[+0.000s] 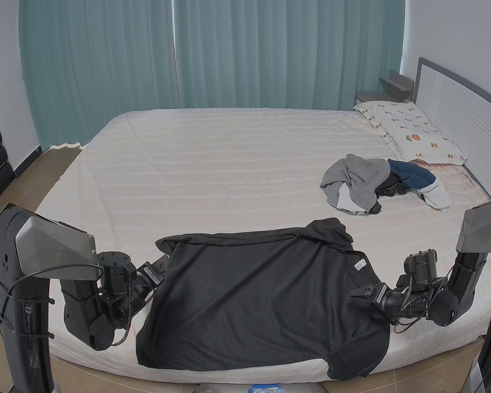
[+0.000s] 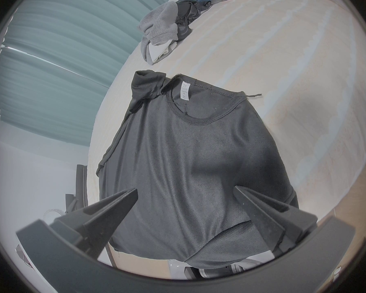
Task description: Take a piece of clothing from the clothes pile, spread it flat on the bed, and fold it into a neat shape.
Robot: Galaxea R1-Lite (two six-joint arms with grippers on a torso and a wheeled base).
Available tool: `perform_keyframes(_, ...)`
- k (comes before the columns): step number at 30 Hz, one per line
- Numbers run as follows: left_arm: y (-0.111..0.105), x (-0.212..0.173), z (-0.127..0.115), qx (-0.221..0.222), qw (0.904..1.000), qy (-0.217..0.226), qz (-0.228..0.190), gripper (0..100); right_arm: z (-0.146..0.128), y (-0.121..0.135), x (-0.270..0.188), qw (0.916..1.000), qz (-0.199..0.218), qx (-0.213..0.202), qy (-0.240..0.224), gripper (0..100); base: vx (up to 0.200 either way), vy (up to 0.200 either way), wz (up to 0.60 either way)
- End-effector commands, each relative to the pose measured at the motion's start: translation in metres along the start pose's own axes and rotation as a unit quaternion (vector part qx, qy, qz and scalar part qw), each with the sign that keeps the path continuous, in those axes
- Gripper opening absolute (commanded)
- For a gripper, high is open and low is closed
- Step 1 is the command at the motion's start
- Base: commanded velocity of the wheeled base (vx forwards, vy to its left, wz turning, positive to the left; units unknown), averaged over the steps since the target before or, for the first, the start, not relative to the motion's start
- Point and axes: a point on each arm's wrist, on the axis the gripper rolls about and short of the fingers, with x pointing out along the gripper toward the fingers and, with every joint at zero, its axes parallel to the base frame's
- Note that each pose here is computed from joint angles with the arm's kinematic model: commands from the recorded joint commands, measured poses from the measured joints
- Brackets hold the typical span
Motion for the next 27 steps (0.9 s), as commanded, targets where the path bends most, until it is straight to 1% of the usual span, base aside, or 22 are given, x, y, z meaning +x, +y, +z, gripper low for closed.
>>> perform_keyframes(1,-0.01,0.04,0.011,0.019,0.9996,-0.014,-0.014,100,-0.002,-0.001,0.0,1.0,-0.003,-0.001,0.004,100,0.0,0.0,0.0)
perform_keyframes(4,-0.02,0.063,0.015,0.02,0.9997,-0.005,-0.013,100,-0.004,-0.002,0.001,1.0,-0.005,-0.003,0.007,100,0.0,0.0,0.0)
perform_keyframes(5,-0.02,0.063,0.015,0.02,0.9997,-0.005,-0.013,100,-0.004,-0.002,0.001,1.0,-0.005,-0.003,0.007,100,0.0,0.0,0.0)
perform_keyframes(7,-0.03,0.085,0.024,0.02,0.9997,0.013,-0.011,100,-0.006,-0.001,0.002,0.9999,-0.006,-0.006,0.01,100,0.0,0.0,0.0)
perform_keyframes(9,-0.031,0.089,0.028,0.018,0.9996,0.018,-0.009,100,-0.007,-0.001,0.003,0.9999,-0.007,-0.006,0.011,100,0.0,0.0,0.0)
perform_keyframes(10,-0.037,0.103,0.039,0.014,0.999,0.041,0.0,100,-0.008,-0.001,0.004,0.9998,-0.01,-0.009,0.013,100,0.0,0.0,0.0)
perform_keyframes(12,-0.043,0.114,0.048,0.004,0.9989,0.048,0.001,100,-0.008,-0.002,0.004,0.9998,-0.01,-0.009,0.013,100,0.0,0.0,0.0)
perform_keyframes(13,-0.044,0.115,0.049,0.003,0.9989,0.048,0.001,100,-0.008,-0.002,0.004,0.9998,-0.01,-0.009,0.013,100,0.0,0.0,0.0)
perform_keyframes(14,-0.044,0.129,0.052,-0.009,0.9987,0.051,0.0,100,-0.008,-0.002,0.004,0.9998,-0.01,-0.009,0.013,100,0.0,0.0,0.0)
perform_keyframes(15,-0.043,0.136,0.051,-0.011,0.9986,0.052,0.003,100,-0.008,-0.002,0.004,0.9998,-0.01,-0.009,0.013,100,0.0,0.0,0.0)
perform_keyframes(18,-0.033,0.154,0.05,-0.013,0.9975,0.064,0.025,100,-0.009,-0.002,0.004,0.9998,-0.01,-0.01,0.013,100,0.0,0.0,0.0)
perform_keyframes(21,-0.022,0.159,0.042,-0.019,0.9948,0.086,0.05,100,-0.008,-0.002,0.004,0.9998,-0.01,-0.01,0.013,100,0.0,0.0,0.0)
perform_keyframes(27,-0.018,0.16,0.038,-0.018,0.9942,0.091,0.054,100,-0.011,-0.001,0.006,0.9997,-0.011,-0.013,0.016,100,0.0,0.0,0.0)
